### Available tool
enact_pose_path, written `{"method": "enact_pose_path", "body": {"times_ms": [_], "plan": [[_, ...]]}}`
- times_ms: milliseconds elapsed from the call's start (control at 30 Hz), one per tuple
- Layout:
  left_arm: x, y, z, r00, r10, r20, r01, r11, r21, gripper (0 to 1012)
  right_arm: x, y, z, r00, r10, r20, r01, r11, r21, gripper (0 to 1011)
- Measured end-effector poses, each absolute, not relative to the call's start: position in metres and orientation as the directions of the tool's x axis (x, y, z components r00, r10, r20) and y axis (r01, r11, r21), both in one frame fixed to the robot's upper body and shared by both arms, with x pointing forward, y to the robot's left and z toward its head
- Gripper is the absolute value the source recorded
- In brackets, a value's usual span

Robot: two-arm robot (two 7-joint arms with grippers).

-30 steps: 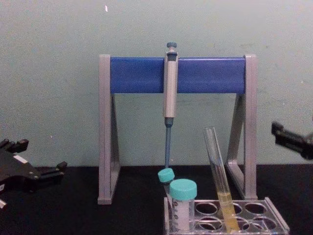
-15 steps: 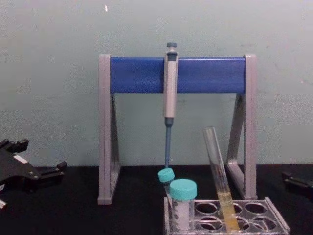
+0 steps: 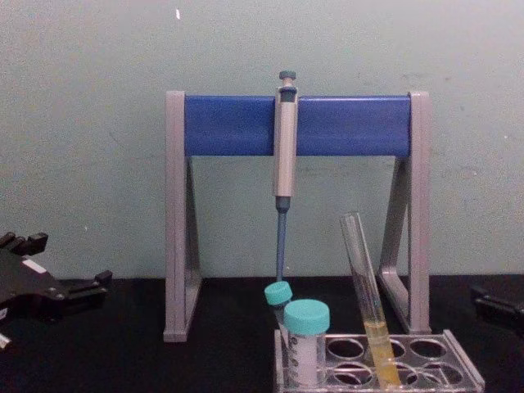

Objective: Pick up the test tube from the test tube rack, shake it, then place it back into the test tube rack.

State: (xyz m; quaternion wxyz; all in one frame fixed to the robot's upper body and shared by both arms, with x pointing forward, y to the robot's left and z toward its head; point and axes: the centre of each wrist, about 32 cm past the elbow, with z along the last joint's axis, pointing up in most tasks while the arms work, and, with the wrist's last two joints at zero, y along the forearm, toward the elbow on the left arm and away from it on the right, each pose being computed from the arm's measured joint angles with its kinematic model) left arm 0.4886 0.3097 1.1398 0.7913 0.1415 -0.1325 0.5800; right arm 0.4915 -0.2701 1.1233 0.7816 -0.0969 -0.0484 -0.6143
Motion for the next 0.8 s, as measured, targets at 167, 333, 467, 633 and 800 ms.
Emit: {"method": "enact_pose_path", "body": {"times_ms": [167, 333, 467, 633, 800], "plan": [[0.4886, 0.3097, 1.1398, 0.292, 0.880, 0.374, -0.955, 0.287, 0.070, 1001, 0.4915, -0.2698, 1.1236, 0.240, -0.951, 0.195, 0.970, 0.227, -0.089, 1000], [0.4886, 0.3097, 1.1398, 0.292, 0.880, 0.374, -0.955, 0.287, 0.070, 1001, 0.4914, -0.2697, 1.1237, 0.240, -0.951, 0.196, 0.970, 0.227, -0.088, 1000], [0.4886, 0.3097, 1.1398, 0.292, 0.880, 0.374, -0.955, 0.287, 0.070, 1001, 0.4914, -0.2696, 1.1238, 0.240, -0.951, 0.197, 0.970, 0.227, -0.087, 1000], [0.4886, 0.3097, 1.1398, 0.292, 0.880, 0.374, -0.955, 0.287, 0.070, 1001, 0.4914, -0.2696, 1.1239, 0.240, -0.950, 0.198, 0.970, 0.227, -0.086, 1000], [0.4886, 0.3097, 1.1398, 0.292, 0.880, 0.374, -0.955, 0.287, 0.070, 1001, 0.4914, -0.2694, 1.1240, 0.240, -0.950, 0.198, 0.970, 0.227, -0.085, 1000]]}}
